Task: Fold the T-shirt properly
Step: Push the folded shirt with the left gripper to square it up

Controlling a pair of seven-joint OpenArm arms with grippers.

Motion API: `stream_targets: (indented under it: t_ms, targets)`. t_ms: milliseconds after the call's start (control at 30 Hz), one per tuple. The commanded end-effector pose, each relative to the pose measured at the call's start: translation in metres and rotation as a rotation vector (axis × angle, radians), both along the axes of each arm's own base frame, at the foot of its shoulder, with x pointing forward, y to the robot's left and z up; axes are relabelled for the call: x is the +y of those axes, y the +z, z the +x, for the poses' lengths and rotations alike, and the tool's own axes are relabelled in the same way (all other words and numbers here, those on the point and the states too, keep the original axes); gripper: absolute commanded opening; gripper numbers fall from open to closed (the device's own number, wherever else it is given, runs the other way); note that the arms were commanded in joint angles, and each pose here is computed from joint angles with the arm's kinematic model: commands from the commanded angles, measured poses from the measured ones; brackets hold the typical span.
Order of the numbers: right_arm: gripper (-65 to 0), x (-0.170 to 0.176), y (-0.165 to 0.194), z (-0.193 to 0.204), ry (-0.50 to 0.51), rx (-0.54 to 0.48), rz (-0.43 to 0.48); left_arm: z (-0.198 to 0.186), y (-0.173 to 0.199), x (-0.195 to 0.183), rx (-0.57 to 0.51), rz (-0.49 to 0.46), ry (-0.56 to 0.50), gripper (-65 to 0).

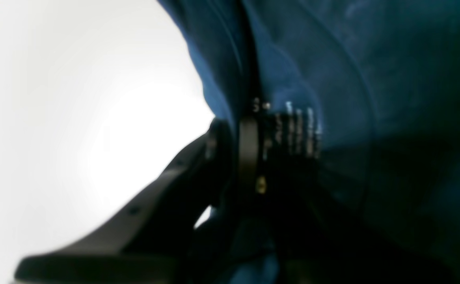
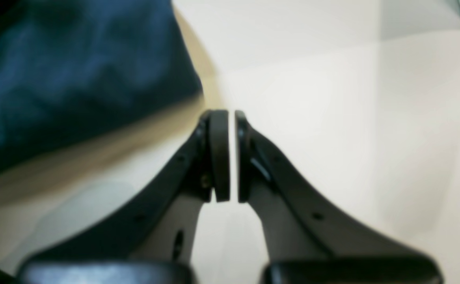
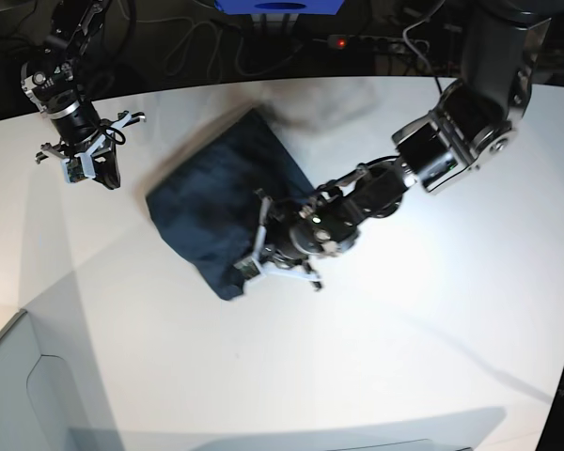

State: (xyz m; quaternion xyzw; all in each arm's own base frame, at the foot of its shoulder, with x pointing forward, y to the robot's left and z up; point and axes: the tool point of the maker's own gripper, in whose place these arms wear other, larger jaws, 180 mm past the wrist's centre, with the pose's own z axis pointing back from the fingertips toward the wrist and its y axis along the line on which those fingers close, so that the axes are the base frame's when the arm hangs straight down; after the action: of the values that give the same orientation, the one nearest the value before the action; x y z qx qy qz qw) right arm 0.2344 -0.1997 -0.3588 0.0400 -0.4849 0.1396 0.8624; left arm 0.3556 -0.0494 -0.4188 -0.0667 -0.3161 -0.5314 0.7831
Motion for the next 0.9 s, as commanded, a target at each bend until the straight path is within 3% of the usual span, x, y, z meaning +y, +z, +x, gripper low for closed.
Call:
stream_targets:
  t_ms: [0, 167, 233, 400, 467, 533, 867]
  targets:
    - [-64.8, -0.001, 0.014, 0.006, 0.005, -0.056, 0.007, -0.011, -0.003, -0.009, 0.023, 0.043, -0.102, -65.0]
    - [-64.8, -0.011, 0.014, 0.003, -0.031, -0.054, 0.000, -0.029, -0.011, -0.033, -0.005, 0.173, -0.390, -65.0]
    - [-64.8, -0.015, 0.014, 0.001, -0.046, -0.054, -0.001, -0.024, -0.011, -0.035, -0.049, 0.226, -0.430, -62.9]
    - [-64.8, -0.017, 0.014, 0.001, -0.051, -0.054, -0.003, -0.008, 0.001, -0.035, -0.148, 0.277, -0.442, -38.5]
    - [-64.8, -0.017, 0.014, 0.001, -0.051, -0.054, -0.003, -0.005, 0.013, -0.040, -0.171, 0.247, -0.435, -29.3]
    - [-64.8, -0.017, 0.014, 0.001, -0.051, -0.054, -0.003, 0.000, 0.027, -0.045, -0.198, 0.210, -0.422, -25.6]
    - [-64.8, -0.015, 0.012, 0.003, -0.046, -0.052, 0.005, 0.028, 0.123, -0.017, -0.364, -0.079, -0.182, -24.7]
